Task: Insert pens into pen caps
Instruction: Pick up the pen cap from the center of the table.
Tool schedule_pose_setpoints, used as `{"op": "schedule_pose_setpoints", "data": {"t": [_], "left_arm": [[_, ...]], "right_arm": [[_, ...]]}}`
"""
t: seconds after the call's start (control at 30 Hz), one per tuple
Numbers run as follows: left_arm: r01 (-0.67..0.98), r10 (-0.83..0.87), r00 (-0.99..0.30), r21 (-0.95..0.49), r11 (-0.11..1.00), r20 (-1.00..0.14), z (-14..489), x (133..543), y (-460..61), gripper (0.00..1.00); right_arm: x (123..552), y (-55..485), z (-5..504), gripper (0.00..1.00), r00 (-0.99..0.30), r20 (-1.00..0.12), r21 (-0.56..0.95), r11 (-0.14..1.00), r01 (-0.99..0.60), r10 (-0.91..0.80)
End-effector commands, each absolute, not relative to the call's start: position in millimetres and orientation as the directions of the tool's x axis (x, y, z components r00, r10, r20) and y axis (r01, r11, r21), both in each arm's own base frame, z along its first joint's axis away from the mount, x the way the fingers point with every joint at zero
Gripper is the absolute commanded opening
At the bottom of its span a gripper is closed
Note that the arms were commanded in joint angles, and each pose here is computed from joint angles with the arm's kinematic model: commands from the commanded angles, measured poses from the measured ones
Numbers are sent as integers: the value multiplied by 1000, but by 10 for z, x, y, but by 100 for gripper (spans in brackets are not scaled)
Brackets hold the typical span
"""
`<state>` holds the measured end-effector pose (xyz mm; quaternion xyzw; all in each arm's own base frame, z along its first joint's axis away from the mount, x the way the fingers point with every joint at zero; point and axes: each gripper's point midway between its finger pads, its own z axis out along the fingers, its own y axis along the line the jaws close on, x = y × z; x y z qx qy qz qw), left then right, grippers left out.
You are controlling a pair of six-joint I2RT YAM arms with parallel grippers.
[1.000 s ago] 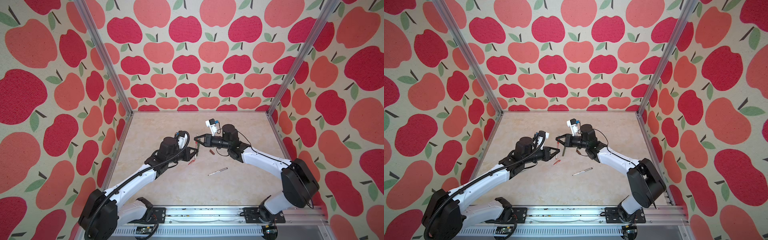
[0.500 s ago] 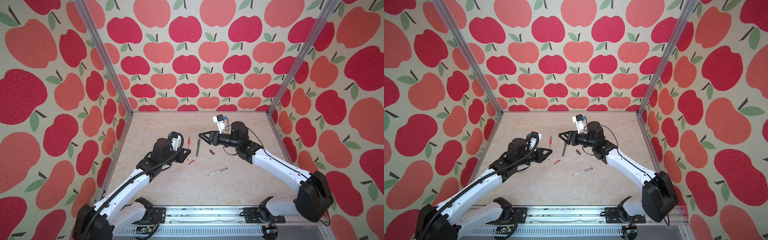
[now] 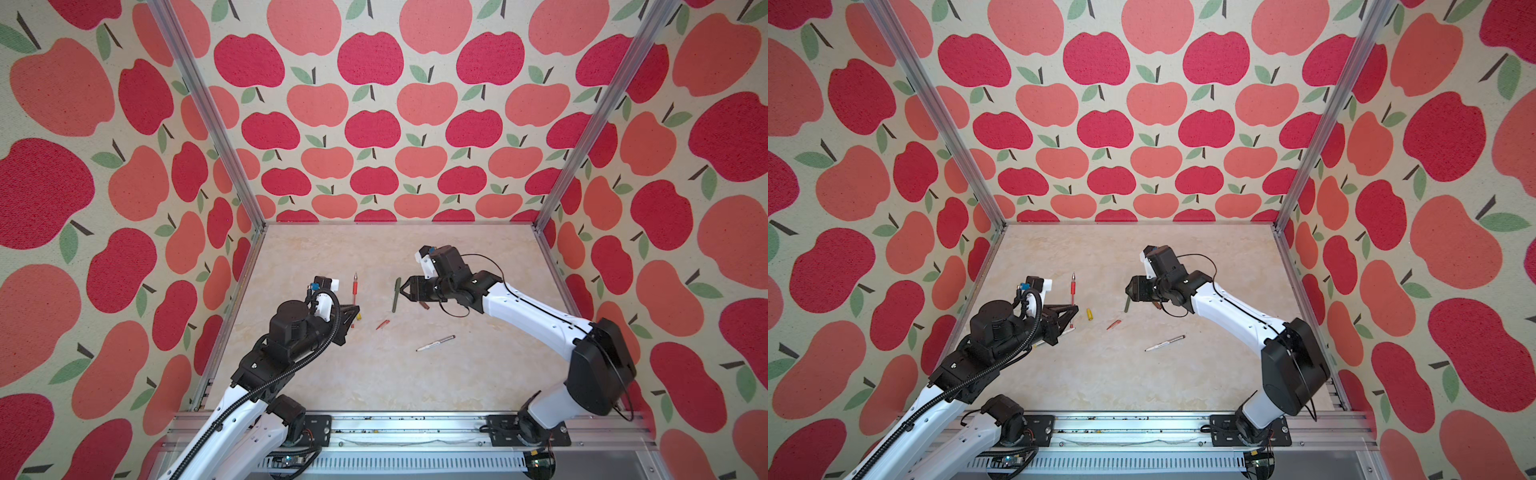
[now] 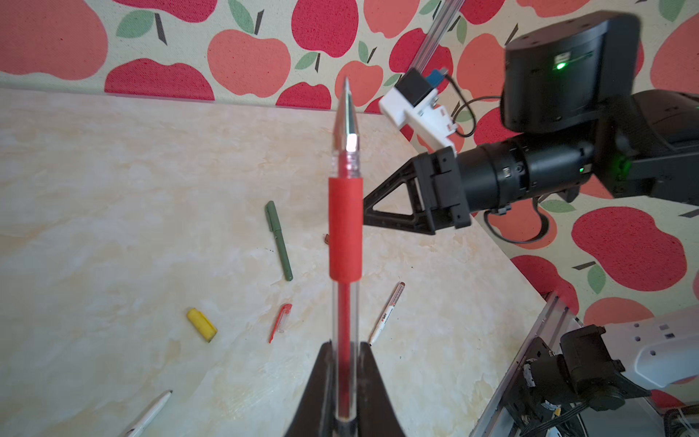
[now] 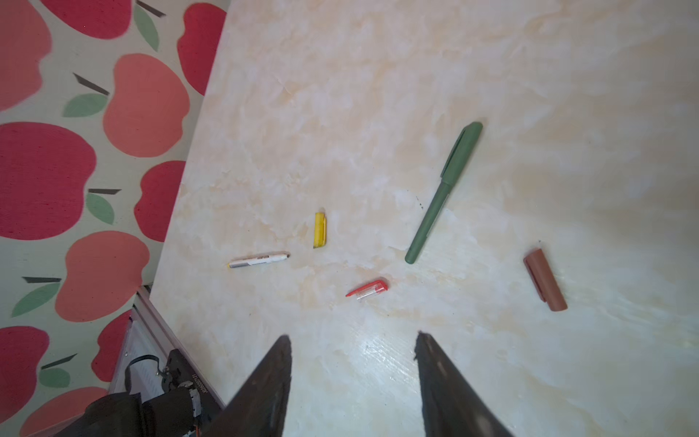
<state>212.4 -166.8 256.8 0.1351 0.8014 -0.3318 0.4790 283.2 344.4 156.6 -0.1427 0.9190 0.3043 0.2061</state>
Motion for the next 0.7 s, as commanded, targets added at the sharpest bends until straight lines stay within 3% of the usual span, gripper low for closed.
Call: {"op": "schedule_pose_setpoints", "data": {"t": [0.0, 0.17, 0.47, 0.67], "left_arm": [[495, -97, -520, -392, 775, -849, 2429, 2084, -1561, 0], [436, -142, -540, -420, 796, -830, 2358, 2054, -1461, 0], [397, -192, -527, -440, 806, -828, 2238, 2039, -1375, 0], [365, -212, -539, -453, 814, -815, 2159, 2076, -1354, 0]], "right_arm": [[2733, 3623, 1285, 56, -915, -370, 451, 829, -330, -163], [2697, 3810, 906, 54, -962, -198, 373, 894, -250, -187], [2544, 3944, 691, 50, -999, -30, 321, 947, 5, 15], [2537, 3910, 553, 50, -985, -9, 275, 947, 166, 175]]}}
